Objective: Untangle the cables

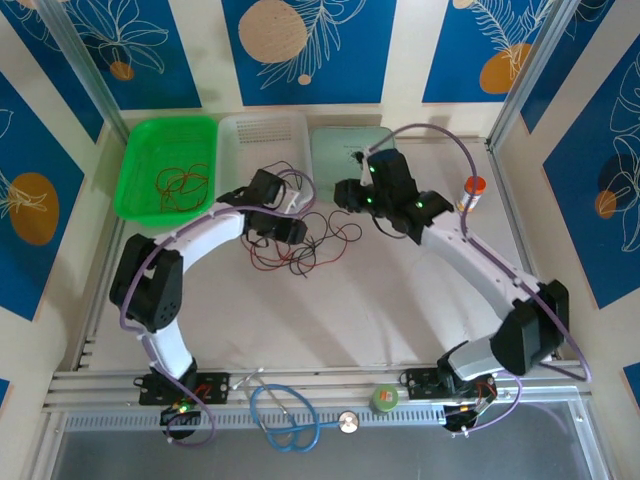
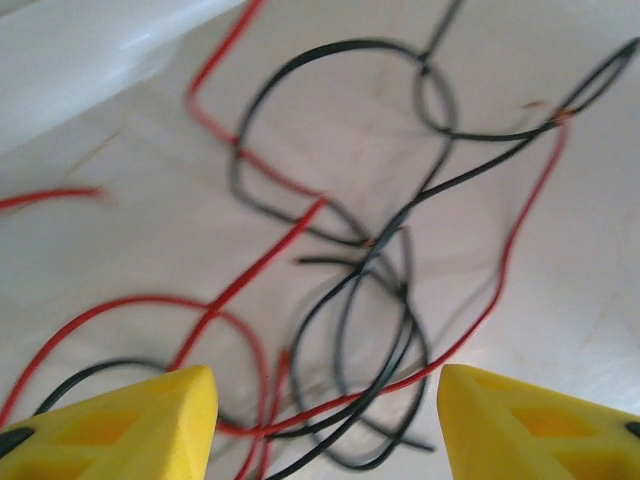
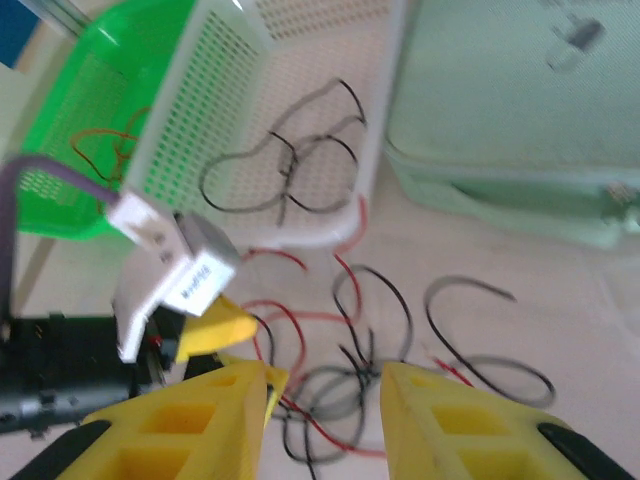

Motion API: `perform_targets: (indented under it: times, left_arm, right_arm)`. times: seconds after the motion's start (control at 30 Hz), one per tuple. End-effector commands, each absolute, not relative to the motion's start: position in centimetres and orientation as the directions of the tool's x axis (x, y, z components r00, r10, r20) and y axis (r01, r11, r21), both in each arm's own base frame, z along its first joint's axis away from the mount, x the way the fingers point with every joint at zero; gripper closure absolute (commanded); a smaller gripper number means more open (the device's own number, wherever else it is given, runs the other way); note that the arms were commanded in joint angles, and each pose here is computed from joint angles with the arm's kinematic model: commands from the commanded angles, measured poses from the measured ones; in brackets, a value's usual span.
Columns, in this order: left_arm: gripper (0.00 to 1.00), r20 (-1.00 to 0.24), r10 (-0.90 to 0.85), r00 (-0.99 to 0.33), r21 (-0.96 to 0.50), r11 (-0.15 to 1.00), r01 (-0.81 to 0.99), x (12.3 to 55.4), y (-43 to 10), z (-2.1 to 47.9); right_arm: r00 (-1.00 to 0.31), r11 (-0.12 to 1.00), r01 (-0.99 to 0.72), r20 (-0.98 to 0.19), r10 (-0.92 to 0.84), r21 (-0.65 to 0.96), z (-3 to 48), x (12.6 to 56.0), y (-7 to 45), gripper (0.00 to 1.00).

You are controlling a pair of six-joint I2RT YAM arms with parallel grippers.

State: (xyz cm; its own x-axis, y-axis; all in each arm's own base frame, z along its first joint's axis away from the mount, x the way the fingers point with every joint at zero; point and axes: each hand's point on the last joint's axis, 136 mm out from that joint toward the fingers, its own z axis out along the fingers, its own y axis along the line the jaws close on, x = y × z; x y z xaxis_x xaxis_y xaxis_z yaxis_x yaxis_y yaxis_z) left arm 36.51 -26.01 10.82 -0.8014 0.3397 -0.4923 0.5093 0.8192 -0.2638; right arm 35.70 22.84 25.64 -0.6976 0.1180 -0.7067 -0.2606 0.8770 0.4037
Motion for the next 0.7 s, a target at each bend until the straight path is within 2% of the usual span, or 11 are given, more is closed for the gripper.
perform_targets:
  times: [0.0, 0.37, 0.67]
  left_arm:
    - [0.40, -0.543, 0.375, -0.751, -0.299, 0.750, 0.590, 37.0, -29.8, 11.9]
    - [0.43, -0.570, 0.252, -0.782, -0.286, 0.831, 0.476, 42.7, -32.8, 9.1]
    - [0.47, -0.584, 0.177, -0.792, -0.344, 0.830, 0.439, 44.4, -34.3, 7.7]
  right_arm:
    - [-0.699, 0.896, -0.182, -0.694, 0.171, 0.404, 24.4, 34.0, 20.2, 0.64]
    - [-0.699, 0.913, -0.057, -0.669, 0.253, 0.404, 22.6, 28.7, 14.0, 0.65]
    - [-0.678, 0.909, -0.013, -0.671, 0.298, 0.418, 22.9, 26.0, 11.3, 0.65]
